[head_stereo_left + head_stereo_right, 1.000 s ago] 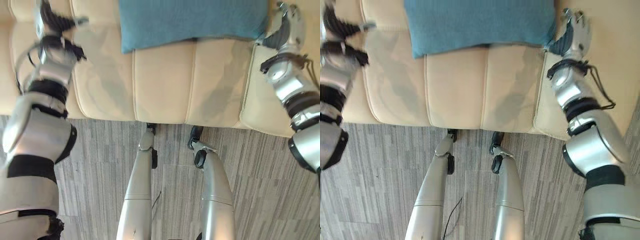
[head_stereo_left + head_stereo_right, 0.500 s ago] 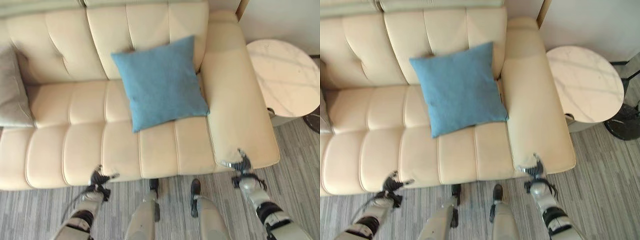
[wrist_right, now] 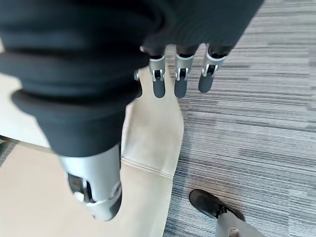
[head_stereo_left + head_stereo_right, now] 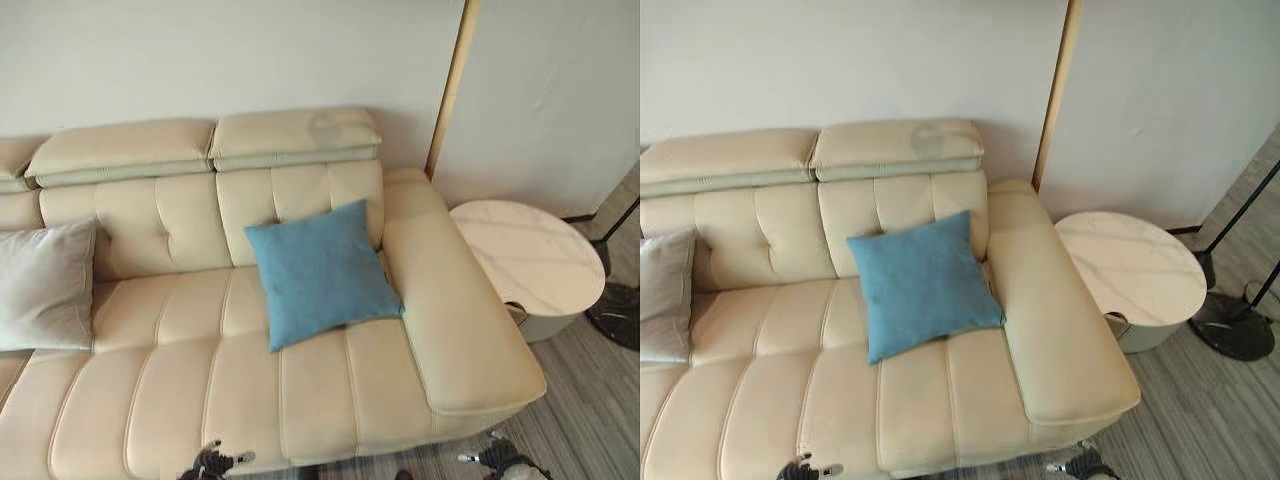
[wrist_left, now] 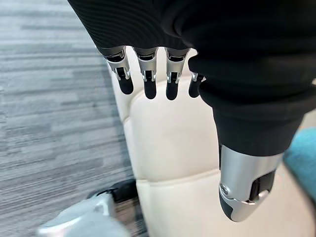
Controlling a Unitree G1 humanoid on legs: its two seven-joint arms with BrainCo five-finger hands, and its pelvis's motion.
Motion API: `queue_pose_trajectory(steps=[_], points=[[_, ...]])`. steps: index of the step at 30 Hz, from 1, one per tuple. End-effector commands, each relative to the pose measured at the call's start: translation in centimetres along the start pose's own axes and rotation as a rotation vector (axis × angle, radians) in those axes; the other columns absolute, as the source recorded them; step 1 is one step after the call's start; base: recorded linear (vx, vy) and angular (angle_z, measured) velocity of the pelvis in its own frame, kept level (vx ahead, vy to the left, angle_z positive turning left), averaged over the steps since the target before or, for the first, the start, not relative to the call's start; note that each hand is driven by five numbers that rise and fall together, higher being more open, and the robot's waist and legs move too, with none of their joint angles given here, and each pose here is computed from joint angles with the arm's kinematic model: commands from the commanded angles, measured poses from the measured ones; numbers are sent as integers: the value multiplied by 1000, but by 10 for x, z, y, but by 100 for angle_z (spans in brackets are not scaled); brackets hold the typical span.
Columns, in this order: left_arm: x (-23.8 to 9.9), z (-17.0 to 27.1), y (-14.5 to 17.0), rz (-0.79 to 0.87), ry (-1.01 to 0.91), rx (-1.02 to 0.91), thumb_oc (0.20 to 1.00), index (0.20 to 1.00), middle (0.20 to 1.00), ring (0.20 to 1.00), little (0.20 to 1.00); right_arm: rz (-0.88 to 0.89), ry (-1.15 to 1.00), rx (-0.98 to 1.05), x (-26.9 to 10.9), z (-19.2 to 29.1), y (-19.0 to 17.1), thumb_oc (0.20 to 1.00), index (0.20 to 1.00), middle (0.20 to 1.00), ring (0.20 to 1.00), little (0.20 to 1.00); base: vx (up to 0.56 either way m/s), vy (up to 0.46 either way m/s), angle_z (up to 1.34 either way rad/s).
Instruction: Pick up all the scattered cushions and arrange them neatly on the sofa.
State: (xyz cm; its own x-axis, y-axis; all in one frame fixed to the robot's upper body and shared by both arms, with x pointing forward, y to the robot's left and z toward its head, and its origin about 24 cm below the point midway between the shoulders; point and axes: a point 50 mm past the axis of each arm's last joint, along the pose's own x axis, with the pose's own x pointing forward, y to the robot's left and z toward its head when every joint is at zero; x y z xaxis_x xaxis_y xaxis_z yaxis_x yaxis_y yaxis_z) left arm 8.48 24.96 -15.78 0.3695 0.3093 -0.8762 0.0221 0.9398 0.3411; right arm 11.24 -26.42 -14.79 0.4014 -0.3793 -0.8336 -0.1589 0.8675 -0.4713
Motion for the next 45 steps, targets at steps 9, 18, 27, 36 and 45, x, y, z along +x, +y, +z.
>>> queue_pose_trajectory(steps=[9,18,27,36,45], points=[[7,51,27,110,-142,245,1000,1000,1000,1000,1000,20,-25,119,0,18,13,1000,1000,1000,1000,1000,-222,50,-7],[6,52,30,168,-157,215,1000,1000,1000,1000,1000,-6,-26,123,0,18,12,1000,1000,1000,1000,1000,-200,-135,5],[5,46,14,124,-146,140,1000,1000,1000,1000,1000,-46,-59,84,2,25,-2,1000,1000,1000,1000,1000,-307,-181,-2],[2,9,0,13,-4,-96,1000,1000,1000,1000,1000,-18,-13,92,2,14,-2,1000,1000,1000,1000,1000,-141,-16,31],[1,0,-5,-25,32,0,1000,1000,1000,1000,1000,26,25,72,0,2,8,1000,1000,1000,1000,1000,-2,76,16]])
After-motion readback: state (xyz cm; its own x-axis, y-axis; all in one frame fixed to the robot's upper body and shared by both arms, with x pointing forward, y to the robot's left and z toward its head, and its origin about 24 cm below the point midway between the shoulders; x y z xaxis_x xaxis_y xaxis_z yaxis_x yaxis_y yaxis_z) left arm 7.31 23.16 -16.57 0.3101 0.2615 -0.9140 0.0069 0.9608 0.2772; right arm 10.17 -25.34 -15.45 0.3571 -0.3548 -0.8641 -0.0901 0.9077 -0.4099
